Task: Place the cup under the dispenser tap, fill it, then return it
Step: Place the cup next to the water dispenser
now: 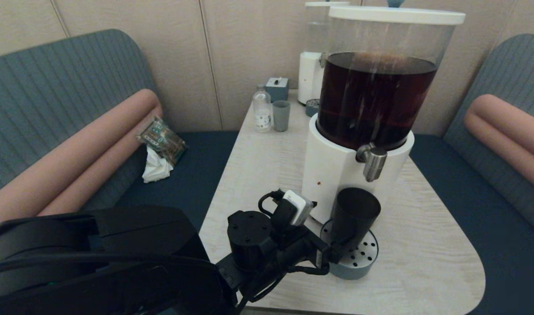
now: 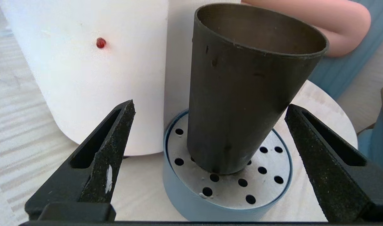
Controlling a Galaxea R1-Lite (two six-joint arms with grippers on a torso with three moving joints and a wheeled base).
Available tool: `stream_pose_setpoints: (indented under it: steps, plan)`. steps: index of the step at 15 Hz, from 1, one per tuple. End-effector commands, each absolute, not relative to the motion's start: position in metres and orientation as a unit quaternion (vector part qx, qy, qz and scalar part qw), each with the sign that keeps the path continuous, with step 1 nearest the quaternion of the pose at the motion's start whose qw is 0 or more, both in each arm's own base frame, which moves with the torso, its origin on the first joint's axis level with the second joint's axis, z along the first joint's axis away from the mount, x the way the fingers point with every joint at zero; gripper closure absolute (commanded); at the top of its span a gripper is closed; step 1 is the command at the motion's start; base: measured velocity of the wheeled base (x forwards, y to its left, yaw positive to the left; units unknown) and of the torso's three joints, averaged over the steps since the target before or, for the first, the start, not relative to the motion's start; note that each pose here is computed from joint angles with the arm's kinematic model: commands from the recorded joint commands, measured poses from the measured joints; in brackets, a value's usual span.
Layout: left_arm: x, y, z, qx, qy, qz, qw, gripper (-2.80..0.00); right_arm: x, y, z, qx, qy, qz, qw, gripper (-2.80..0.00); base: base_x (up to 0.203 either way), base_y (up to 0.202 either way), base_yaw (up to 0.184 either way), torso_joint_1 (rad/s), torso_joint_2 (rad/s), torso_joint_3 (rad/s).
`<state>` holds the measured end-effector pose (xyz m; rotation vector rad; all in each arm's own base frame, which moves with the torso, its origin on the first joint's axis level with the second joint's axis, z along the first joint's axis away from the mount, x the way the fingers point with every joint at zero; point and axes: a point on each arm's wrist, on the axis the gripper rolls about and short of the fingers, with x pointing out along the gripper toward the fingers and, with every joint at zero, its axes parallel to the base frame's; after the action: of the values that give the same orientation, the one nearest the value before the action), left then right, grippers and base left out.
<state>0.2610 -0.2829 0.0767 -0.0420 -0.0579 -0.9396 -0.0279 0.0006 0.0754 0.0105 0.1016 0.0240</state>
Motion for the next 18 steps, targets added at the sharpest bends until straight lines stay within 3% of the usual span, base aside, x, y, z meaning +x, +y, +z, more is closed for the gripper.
stream_pose_setpoints:
  steps: [1, 18]
  plan:
    - [0.262, -0.284, 0.079, -0.021, -0.036, -0.454, 0.890, -2.80, -0.028, 0.001, 0.075, 0.005, 0.052, 0.012, 0.999, 0.00, 0.000, 0.000, 0.000, 0.000, 0.00, 0.000]
    - [0.272, -0.296, 0.059, -0.005, -0.035, -0.473, 0.880, -2.80, -0.028, 0.001, 0.075, 0.006, 0.052, 0.012, 0.999, 0.00, 0.000, 0.000, 0.000, 0.000, 0.00, 0.000]
